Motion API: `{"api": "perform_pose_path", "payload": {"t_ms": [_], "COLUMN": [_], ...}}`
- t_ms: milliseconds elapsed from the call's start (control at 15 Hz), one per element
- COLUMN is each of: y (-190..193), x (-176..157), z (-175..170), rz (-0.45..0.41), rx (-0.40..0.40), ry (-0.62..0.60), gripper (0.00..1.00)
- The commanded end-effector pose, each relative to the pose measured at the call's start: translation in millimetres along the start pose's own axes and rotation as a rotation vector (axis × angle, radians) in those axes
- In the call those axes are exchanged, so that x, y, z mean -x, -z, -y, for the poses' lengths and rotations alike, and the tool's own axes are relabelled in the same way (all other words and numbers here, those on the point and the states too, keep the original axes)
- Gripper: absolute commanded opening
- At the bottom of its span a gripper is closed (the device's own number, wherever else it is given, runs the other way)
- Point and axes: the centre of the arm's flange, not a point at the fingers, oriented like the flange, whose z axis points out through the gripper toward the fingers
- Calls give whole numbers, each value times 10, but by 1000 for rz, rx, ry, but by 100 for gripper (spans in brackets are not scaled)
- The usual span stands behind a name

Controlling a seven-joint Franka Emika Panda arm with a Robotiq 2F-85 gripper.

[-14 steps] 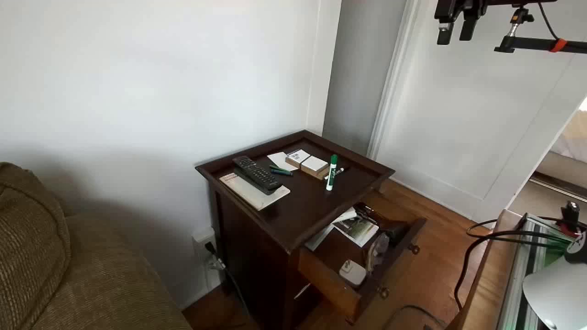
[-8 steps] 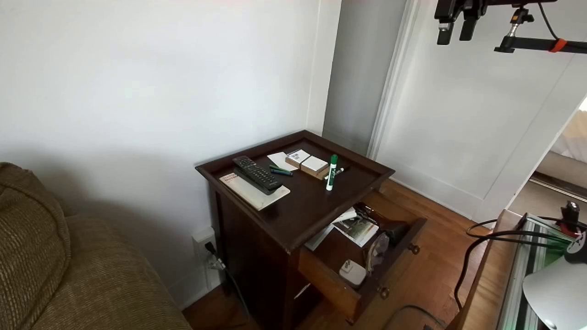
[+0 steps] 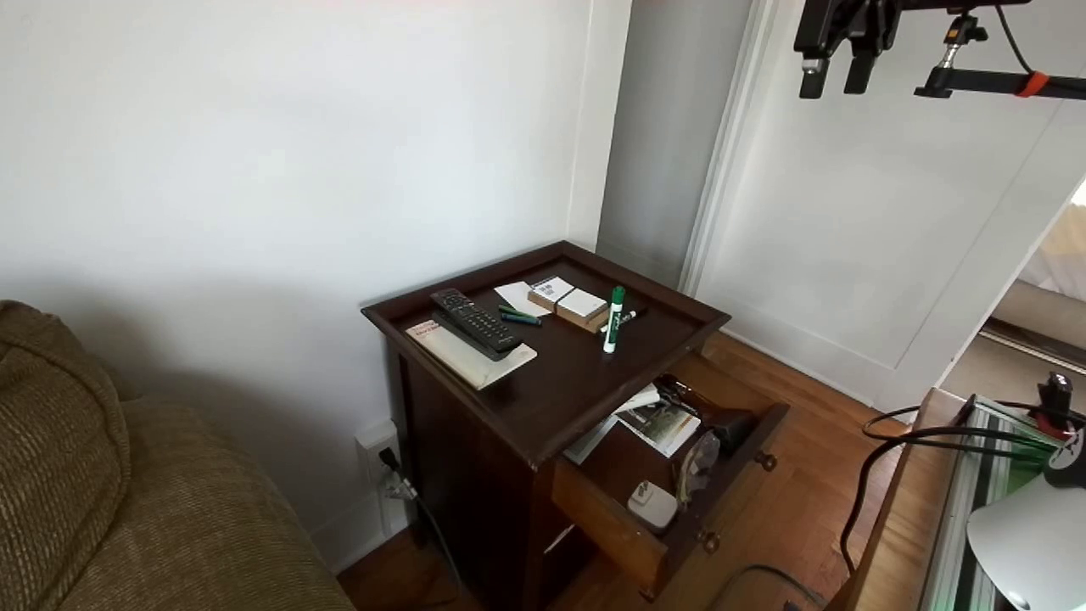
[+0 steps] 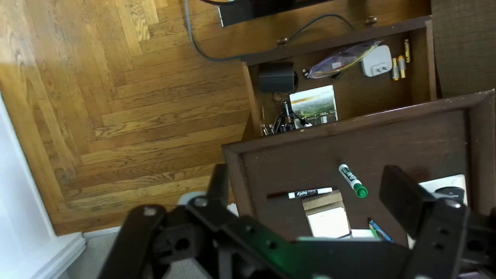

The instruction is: Place the black marker on the notepad

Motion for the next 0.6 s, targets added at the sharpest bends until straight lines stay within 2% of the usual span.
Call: {"api": "perform_pose_path", "payload": {"t_ms": [0, 200, 533], "y": [-460, -753, -1474], "x": [-243, -504, -1059], "z": [100, 147, 232], "rz": [-15, -86, -187], "rx": [-78, -102, -152], "ry": [-76, -134, -223], "gripper": [100, 100, 100]}}
